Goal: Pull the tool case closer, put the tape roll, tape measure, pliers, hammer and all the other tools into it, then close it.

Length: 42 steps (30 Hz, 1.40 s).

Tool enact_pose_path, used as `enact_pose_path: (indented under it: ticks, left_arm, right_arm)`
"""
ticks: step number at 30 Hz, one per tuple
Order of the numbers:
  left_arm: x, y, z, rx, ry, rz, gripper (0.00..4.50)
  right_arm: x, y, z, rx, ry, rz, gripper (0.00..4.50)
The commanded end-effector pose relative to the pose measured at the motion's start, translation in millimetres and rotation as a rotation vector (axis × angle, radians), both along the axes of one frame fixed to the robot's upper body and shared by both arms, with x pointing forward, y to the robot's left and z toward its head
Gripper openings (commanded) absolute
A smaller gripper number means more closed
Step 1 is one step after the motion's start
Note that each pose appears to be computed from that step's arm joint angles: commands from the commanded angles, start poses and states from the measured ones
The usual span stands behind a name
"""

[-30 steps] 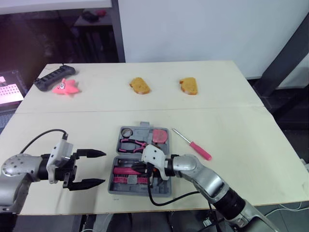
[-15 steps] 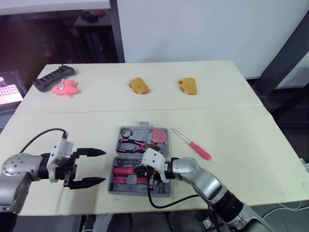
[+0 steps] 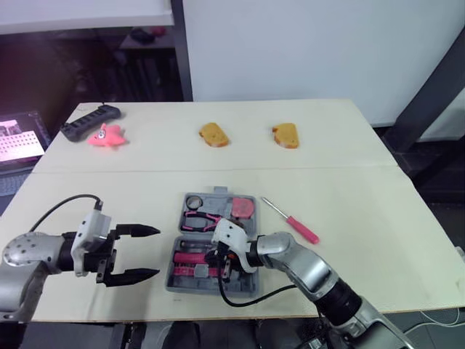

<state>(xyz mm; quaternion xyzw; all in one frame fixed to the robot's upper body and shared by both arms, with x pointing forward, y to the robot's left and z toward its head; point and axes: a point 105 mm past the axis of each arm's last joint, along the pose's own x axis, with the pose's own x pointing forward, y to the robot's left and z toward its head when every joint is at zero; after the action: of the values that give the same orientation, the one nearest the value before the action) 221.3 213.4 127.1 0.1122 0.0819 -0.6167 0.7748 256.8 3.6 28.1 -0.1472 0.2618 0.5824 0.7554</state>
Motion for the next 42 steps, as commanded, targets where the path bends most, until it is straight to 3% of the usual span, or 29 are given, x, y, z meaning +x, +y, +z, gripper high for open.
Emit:
enact_pose_path:
  ticks: [1, 6, 8, 11, 15, 18, 23, 24, 26, 29, 33, 42]
  left_arm:
    - [0, 2, 11, -0.001, -0.036, -0.001, 4.5]
    - [0, 2, 11, 0.0, -0.035, -0.001, 4.5]
    - [0, 1, 11, -0.001, -0.035, 0.0, 4.5]
    - [0, 2, 11, -0.003, -0.035, 0.009, 4.5]
    - [-3, 14, 9, 0.005, -0.02, 0.038, 4.5]
    - [-6, 28, 4, 0.019, -0.013, 0.08, 4.5]
    - [-9, 63, -13, 0.077, 0.01, 0.199, 4.5]
    - [-9, 77, -18, 0.106, 0.009, 0.249, 4.5]
    - [-9, 103, -24, 0.157, 0.009, 0.343, 4.5]
    - [-14, 131, -27, 0.199, 0.007, 0.437, 4.5]
    - [-15, 133, -27, 0.185, 0.003, 0.433, 4.5]
    - [-11, 127, -28, 0.168, -0.007, 0.412, 4.5]
  right_arm:
    - [-29, -60, -82, -0.352, 0.259, -0.135, 0.09]
    - [-21, -38, -62, -0.224, 0.207, -0.115, 0.09]
    - [-15, -27, -42, -0.135, 0.143, -0.084, 0.09]
    - [-5, -9, 17, 0.098, -0.011, -0.024, 0.09]
    - [-8, -26, 106, 0.359, -0.151, 0.003, 0.09]
    - [-23, -53, 137, 0.389, -0.203, 0.015, 0.09]
    - [-30, -117, 131, 0.236, -0.217, -0.127, 0.09]
    - [-26, -142, 120, 0.166, -0.226, -0.21, 0.32]
    - [-22, -194, 101, 0.025, -0.256, -0.368, 0.95]
    - [-40, -265, 74, -0.17, -0.253, -0.484, 2.43]
    - [-54, -291, 61, -0.194, -0.255, -0.518, 4.43]
    - [-54, -282, 43, -0.167, -0.26, -0.508, 4.47]
